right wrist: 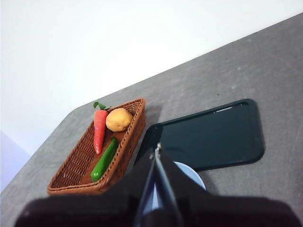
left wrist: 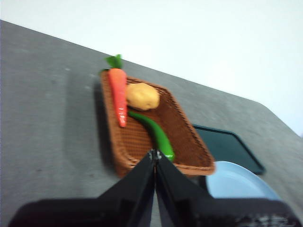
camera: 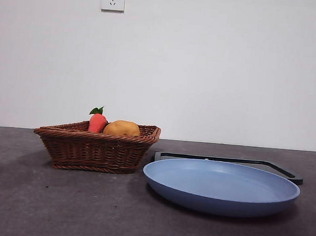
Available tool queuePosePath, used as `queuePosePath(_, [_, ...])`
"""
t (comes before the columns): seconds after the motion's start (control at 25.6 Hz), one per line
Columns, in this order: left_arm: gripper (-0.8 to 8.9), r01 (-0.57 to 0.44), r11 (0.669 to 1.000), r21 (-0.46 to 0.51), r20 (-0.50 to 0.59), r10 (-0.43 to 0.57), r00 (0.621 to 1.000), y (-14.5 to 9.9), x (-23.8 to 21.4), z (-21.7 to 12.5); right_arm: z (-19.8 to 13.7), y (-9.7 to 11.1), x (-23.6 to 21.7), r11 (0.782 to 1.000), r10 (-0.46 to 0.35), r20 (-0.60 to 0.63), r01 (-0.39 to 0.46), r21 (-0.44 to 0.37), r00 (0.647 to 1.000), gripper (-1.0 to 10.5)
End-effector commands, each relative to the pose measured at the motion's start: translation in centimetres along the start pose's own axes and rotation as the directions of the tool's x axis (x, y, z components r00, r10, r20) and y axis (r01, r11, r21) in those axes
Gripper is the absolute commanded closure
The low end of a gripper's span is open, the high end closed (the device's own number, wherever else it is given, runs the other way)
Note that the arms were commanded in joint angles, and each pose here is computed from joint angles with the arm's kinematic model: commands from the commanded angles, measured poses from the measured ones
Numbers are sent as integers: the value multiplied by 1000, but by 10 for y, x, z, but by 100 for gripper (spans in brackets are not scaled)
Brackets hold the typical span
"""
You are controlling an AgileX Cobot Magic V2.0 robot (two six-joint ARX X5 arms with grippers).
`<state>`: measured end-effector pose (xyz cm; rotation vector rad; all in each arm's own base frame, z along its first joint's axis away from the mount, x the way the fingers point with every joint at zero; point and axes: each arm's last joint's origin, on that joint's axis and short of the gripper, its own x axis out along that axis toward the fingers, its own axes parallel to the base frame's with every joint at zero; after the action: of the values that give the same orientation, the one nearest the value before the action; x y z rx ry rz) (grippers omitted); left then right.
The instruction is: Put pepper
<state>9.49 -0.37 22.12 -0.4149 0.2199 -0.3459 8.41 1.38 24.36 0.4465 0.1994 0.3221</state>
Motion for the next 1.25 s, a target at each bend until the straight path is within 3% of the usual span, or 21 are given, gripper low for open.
queuePosePath(0.04, [807,45,998,41,-21,-44,999,-8,1,19,19,11,-2,998,15,-35,-17,-55,999,942])
queuePosePath(0.27, [807,127,983,131,-145,-108,983,-24,8,53,55,29,3,988,21,-240,-56,-142,971,941])
queuePosePath(0.59, [807,284,946,154,-288,-232,929,-51,16,79,87,43,15,956,-21,-494,-127,-265,869,941])
queuePosePath(0.82, [807,358,926,124,-385,-287,877,-64,27,81,88,43,23,943,-50,-610,-165,-290,791,941])
queuePosePath(0.98, [803,318,936,149,-380,-243,892,-65,30,80,89,43,24,943,-50,-611,-164,-289,790,928])
queuePosePath(1.05, [730,314,937,151,-370,-241,897,-65,30,81,89,43,26,949,-50,-604,-151,-277,795,818])
queuePosePath(1.13, [492,286,944,163,-360,-213,908,-65,31,82,90,42,28,960,-49,-599,-129,-250,799,671])
queuePosePath(1.17, [436,275,947,166,-358,-202,912,-64,31,82,90,41,30,964,-50,-605,-119,-236,794,643])
queuePosePath(1.25, [437,271,948,165,-356,-199,913,-64,31,82,89,40,35,967,-53,-619,-113,-226,784,644])
